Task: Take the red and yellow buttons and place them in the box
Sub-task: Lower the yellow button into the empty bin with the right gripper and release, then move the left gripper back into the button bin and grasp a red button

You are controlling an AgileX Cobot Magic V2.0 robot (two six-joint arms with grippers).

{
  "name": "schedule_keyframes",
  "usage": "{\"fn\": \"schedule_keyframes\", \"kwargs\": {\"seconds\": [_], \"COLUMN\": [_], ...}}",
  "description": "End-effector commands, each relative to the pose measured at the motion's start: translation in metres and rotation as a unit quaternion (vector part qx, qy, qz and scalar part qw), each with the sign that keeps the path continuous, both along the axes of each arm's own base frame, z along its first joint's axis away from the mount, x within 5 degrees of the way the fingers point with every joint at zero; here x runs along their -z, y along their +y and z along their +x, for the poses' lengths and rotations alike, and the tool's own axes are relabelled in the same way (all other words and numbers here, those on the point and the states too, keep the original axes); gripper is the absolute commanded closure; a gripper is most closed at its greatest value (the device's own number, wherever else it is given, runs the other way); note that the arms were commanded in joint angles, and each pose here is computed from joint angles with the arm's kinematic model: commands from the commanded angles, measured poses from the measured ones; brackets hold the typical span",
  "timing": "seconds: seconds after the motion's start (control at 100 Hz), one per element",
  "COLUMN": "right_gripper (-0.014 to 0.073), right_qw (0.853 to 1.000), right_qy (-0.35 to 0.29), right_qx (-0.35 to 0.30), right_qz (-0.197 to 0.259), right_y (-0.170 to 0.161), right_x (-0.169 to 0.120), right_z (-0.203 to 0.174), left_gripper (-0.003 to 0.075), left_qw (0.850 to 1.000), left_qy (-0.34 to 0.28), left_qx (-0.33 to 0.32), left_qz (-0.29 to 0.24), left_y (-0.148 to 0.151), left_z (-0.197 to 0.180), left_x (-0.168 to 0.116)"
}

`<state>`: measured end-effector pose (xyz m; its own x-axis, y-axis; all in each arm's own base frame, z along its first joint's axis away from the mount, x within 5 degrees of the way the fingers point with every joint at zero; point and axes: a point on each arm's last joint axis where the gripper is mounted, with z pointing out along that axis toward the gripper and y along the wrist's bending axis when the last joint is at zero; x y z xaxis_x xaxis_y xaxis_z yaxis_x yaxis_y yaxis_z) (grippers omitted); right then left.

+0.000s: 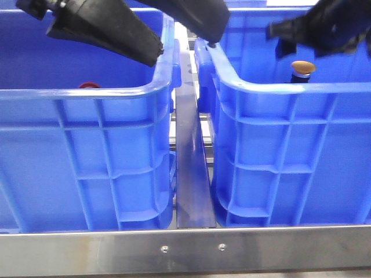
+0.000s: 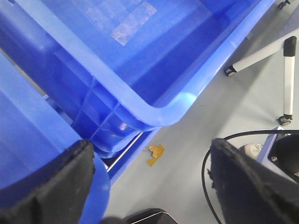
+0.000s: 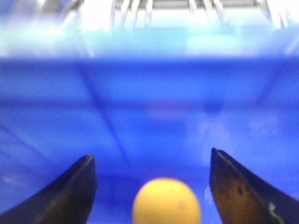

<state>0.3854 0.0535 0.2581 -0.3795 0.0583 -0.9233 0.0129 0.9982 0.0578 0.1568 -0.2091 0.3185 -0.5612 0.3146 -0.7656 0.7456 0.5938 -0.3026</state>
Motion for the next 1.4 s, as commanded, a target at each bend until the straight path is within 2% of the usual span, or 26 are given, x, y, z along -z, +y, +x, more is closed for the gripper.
{"fn": "schedule_keyframes", "kwargs": {"seconds": [0.0, 0.18, 0.35, 0.55, 0.77, 0.84, 0.98, 1.11, 1.19, 1.29, 1.39], "right_gripper": [0.0069, 0.0069, 0.0069, 0.0069, 0.0069, 0.0069, 0.0069, 0.0069, 0.0069, 0.0069, 0.0069], "right_qw": [0.997, 0.995, 0.995, 0.996, 0.992, 0.991, 0.988, 0.985, 0.985, 0.985, 0.985], "right_qy": [-0.079, -0.097, -0.093, -0.077, -0.095, -0.094, -0.094, -0.094, -0.091, -0.092, -0.097], "right_qx": [0.017, 0.011, -0.015, -0.048, -0.067, -0.086, -0.114, -0.131, -0.138, -0.136, -0.131], "right_qz": [-0.006, 0.001, 0.012, 0.023, 0.037, 0.043, 0.05, 0.053, 0.055, 0.054, 0.053], "right_y": [-0.007, -0.012, -0.014, -0.017, -0.022, -0.021, -0.019, -0.018, -0.017, -0.017, -0.018], "right_x": [-0.048, -0.067, -0.074, -0.066, -0.06, -0.058, -0.056, -0.054, -0.053, -0.053, -0.054], "right_z": [-0.015, -0.051, -0.095, -0.148, -0.202, -0.215, -0.236, -0.247, -0.249, -0.248, -0.248], "left_gripper": [0.0226, 0.0226, 0.0226, 0.0227, 0.0227, 0.0227, 0.0228, 0.0228, 0.0228, 0.0228, 0.0228], "left_qw": [0.999, 0.999, 0.999, 0.999, 0.998, 0.997, 0.996, 0.997, 0.996, 0.993, 0.982], "left_qy": [-0.023, -0.023, -0.024, -0.025, -0.009, 0.013, 0.009, 0.001, -0.005, -0.021, -0.033], "left_qx": [-0.01, -0.01, -0.011, -0.012, -0.021, -0.04, -0.042, -0.049, -0.075, -0.12, -0.184], "left_qz": [-0.043, -0.043, -0.044, -0.045, -0.055, -0.069, -0.073, -0.063, -0.053, -0.01, 0.04], "left_y": [-0.001, -0.001, -0.001, -0.001, -0.001, 0.001, 0.005, 0.015, 0.024, 0.04, 0.056], "left_z": [-0.001, -0.001, -0.001, 0.0, -0.001, 0.0, 0.005, 0.013, 0.023, 0.034, 0.044], "left_x": [-0.019, -0.019, -0.019, -0.02, -0.02, -0.023, -0.038, -0.053, -0.061, -0.065, -0.066]}}
